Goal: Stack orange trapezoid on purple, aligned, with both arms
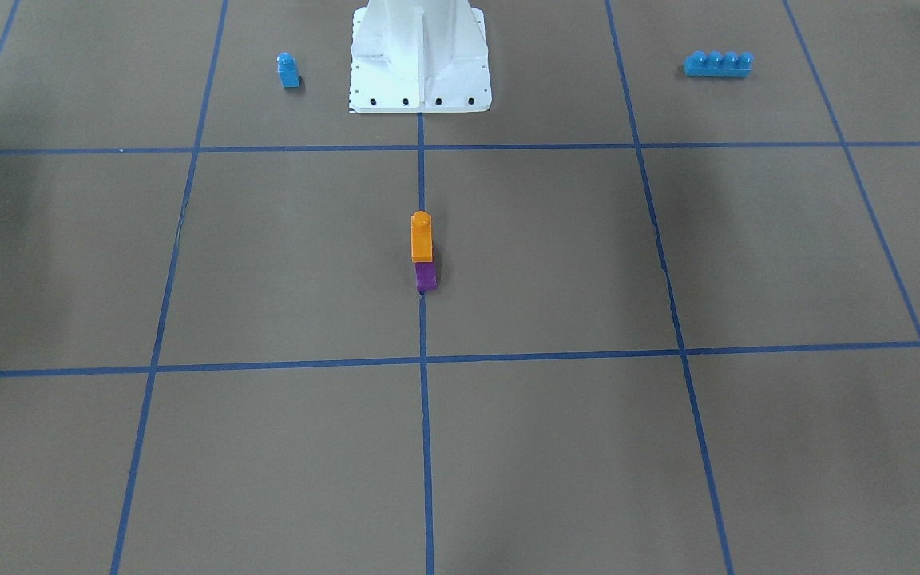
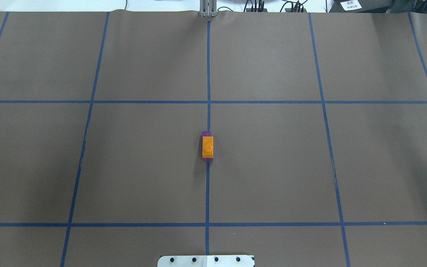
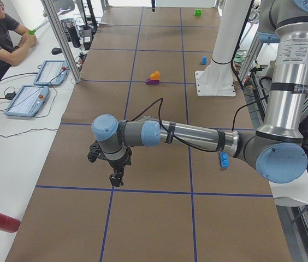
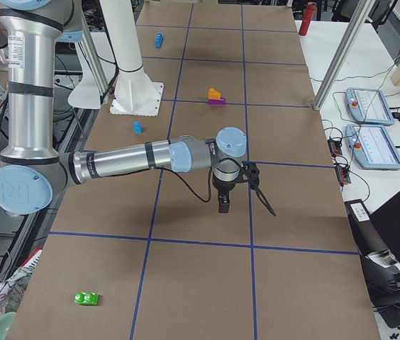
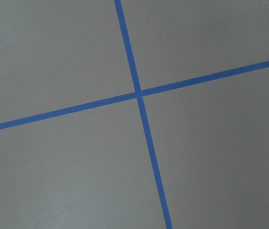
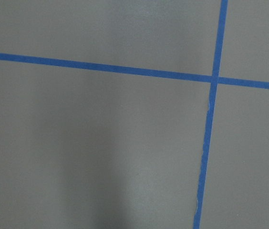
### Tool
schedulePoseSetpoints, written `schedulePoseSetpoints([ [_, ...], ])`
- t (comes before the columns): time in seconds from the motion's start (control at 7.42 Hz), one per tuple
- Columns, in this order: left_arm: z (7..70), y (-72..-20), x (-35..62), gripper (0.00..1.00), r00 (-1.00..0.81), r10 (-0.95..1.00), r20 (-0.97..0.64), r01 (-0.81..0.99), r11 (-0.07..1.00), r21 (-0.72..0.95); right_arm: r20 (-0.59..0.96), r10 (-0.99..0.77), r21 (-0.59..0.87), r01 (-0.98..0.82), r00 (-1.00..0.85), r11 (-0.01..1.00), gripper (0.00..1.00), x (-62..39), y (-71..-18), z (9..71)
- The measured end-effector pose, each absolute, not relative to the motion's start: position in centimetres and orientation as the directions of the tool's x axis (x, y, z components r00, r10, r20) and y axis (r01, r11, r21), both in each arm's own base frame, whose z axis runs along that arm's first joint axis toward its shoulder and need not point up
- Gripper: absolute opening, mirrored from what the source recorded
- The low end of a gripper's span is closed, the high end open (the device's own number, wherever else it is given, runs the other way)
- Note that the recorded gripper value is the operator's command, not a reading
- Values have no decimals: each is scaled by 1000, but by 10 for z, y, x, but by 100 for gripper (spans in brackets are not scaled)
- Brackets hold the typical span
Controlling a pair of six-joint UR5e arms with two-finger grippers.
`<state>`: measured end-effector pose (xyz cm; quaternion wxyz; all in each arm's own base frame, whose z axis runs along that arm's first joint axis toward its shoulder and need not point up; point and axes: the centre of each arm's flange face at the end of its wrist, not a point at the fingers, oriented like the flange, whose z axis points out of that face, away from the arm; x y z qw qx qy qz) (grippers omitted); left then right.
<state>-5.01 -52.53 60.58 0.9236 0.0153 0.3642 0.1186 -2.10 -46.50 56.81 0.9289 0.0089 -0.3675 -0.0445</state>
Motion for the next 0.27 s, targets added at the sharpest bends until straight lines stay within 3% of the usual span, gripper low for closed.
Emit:
schedulePoseSetpoints([
  [0.27, 605, -525, -50, 100, 707, 232, -668, -209, 971, 116, 682, -86, 45, 76, 726, 996, 100, -21, -465, 570],
])
